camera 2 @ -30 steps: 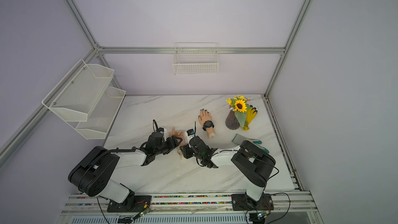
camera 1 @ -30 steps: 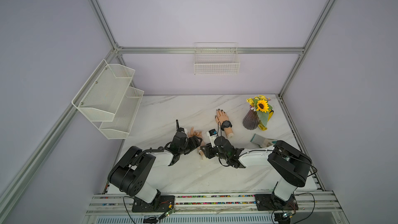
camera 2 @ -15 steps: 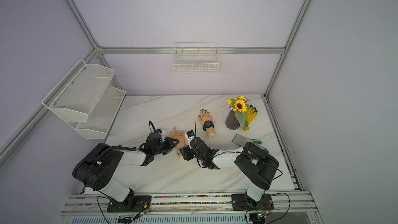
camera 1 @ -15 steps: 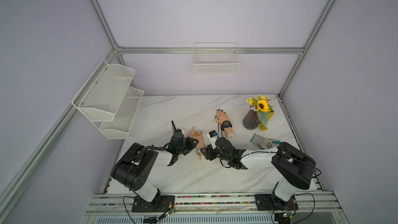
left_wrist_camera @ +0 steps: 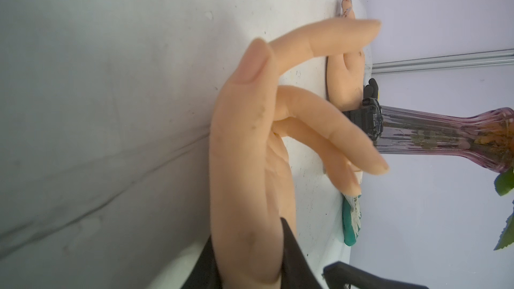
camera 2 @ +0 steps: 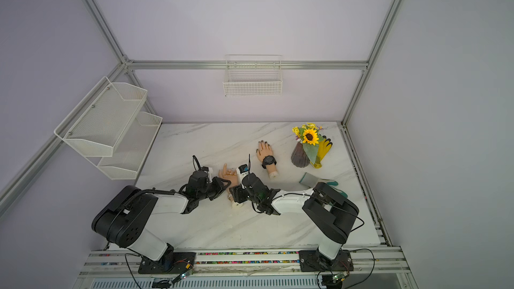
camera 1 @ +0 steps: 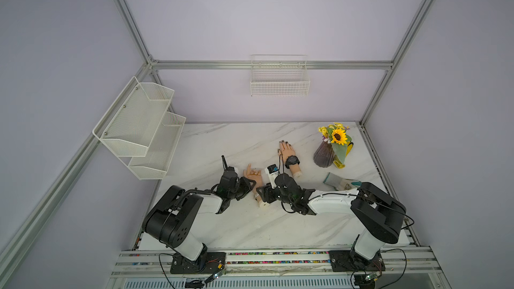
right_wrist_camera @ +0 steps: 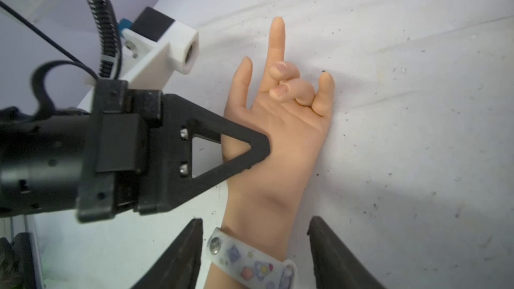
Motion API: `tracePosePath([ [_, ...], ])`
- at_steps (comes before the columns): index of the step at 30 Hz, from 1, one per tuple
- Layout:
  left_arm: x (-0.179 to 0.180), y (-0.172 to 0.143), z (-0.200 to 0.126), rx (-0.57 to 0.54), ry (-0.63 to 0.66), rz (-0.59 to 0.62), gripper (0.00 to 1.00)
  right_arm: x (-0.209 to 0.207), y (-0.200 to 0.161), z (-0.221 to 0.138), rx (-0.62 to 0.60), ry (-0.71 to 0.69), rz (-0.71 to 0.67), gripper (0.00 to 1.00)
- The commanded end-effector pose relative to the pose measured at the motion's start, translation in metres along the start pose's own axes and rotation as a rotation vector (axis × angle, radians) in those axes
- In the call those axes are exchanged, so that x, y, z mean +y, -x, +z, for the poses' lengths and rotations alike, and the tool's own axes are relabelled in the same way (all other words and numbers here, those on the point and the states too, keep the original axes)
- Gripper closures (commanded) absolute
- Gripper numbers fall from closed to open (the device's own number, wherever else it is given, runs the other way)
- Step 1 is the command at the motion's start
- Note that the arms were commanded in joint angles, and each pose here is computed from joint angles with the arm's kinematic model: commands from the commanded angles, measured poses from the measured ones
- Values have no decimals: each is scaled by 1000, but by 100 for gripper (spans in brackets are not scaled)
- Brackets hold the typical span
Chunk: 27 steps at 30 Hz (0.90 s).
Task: Take off the watch
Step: Untie the watch from the hand.
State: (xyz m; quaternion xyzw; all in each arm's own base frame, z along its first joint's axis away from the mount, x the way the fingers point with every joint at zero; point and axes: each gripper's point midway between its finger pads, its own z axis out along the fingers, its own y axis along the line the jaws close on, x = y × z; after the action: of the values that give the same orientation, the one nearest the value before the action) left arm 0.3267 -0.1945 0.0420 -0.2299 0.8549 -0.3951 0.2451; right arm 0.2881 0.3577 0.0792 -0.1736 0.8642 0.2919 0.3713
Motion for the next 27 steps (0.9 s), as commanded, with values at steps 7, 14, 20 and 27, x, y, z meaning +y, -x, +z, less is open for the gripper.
tracePosePath([
  [7, 6, 8, -6, -30, 59, 46, 90, -1, -14, 18, 86, -49, -21, 29],
  [14, 6, 10, -9, -39, 74, 59, 90, 6, -26, 24, 132, -36, -52, 26],
  [20, 9, 10, -9, -40, 87, 61, 90, -3, -34, 20, 151, -83, -44, 28],
  [27, 10, 11, -8, -41, 94, 65, 90, -19, -36, 15, 144, -170, -22, 38],
])
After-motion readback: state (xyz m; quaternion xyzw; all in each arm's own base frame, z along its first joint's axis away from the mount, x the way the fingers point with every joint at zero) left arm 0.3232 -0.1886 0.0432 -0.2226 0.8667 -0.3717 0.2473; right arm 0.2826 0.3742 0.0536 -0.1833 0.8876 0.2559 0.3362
